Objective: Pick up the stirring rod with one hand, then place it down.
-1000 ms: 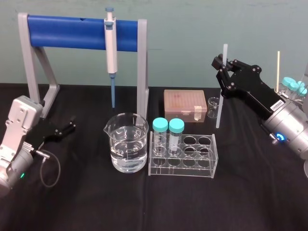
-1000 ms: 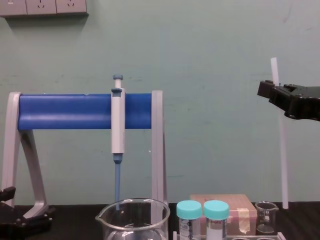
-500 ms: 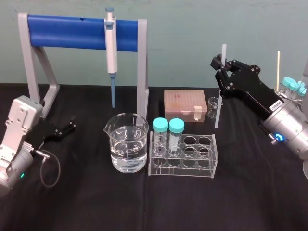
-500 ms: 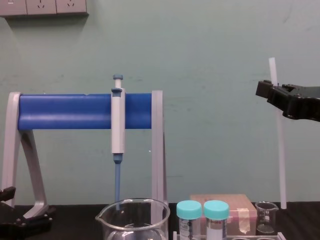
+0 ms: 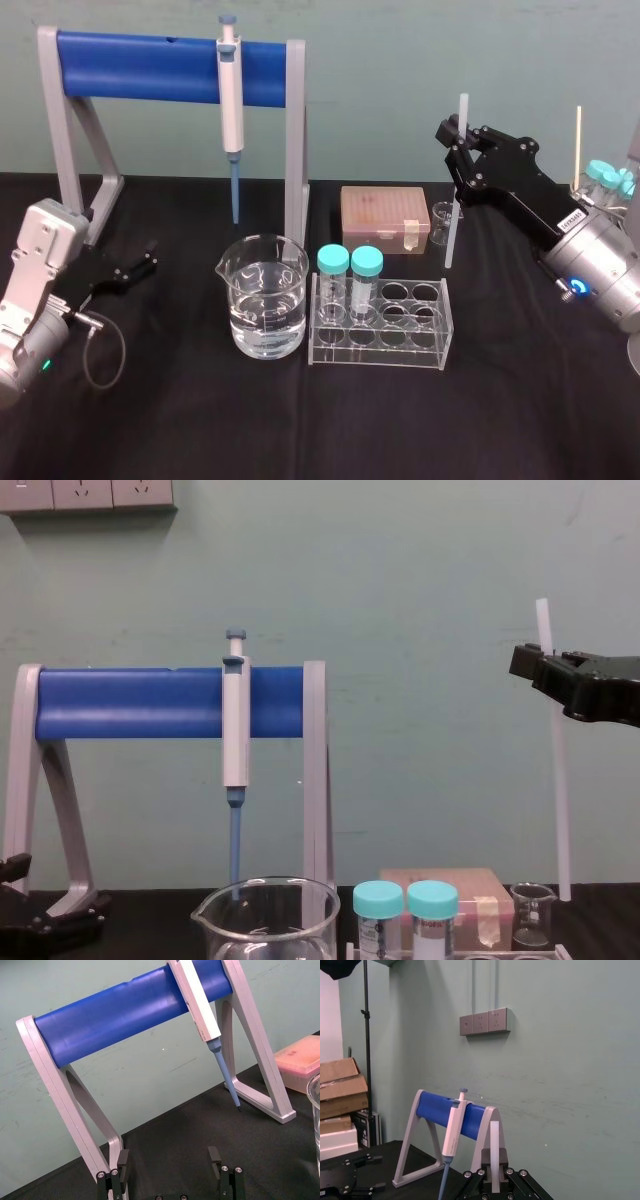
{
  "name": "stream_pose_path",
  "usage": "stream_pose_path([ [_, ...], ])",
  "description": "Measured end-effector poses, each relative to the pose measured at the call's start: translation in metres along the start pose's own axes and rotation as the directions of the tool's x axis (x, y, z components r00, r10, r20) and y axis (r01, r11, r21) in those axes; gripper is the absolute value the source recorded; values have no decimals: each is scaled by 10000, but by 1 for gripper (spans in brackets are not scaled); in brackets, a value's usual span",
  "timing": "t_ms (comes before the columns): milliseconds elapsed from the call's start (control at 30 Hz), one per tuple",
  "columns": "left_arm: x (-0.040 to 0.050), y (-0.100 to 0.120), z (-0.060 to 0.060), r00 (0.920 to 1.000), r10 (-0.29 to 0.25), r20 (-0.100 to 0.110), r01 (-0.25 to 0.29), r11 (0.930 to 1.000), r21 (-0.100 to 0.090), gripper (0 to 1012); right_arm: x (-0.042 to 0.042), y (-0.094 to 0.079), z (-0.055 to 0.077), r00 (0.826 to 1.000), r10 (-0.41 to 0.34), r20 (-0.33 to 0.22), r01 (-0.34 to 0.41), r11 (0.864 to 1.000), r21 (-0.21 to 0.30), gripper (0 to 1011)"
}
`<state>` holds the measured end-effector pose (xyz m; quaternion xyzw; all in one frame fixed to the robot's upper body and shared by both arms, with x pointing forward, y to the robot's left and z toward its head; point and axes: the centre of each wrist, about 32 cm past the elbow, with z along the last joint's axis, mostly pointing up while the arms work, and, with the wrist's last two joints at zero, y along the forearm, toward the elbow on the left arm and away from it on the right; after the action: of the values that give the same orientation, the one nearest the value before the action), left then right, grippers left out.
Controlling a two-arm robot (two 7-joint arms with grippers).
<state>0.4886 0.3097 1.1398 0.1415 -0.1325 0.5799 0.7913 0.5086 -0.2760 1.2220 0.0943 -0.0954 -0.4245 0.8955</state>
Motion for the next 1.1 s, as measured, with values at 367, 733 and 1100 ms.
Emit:
stream_pose_path([
  [367, 0, 0, 0, 10000, 1, -1, -1, 10000, 0, 1000, -7, 6, -3, 10000, 17, -26, -17, 10000, -1, 72],
  [733, 0, 0, 0, 10000, 0, -1, 0, 10000, 0, 1001, -6, 6, -4, 10000, 20, -37, -20, 10000, -20, 72],
  [1100, 0, 0, 0, 10000, 0, 0, 0, 10000, 0, 1000, -8, 0, -1, 10000, 23, -45, -23, 10000, -21, 72],
])
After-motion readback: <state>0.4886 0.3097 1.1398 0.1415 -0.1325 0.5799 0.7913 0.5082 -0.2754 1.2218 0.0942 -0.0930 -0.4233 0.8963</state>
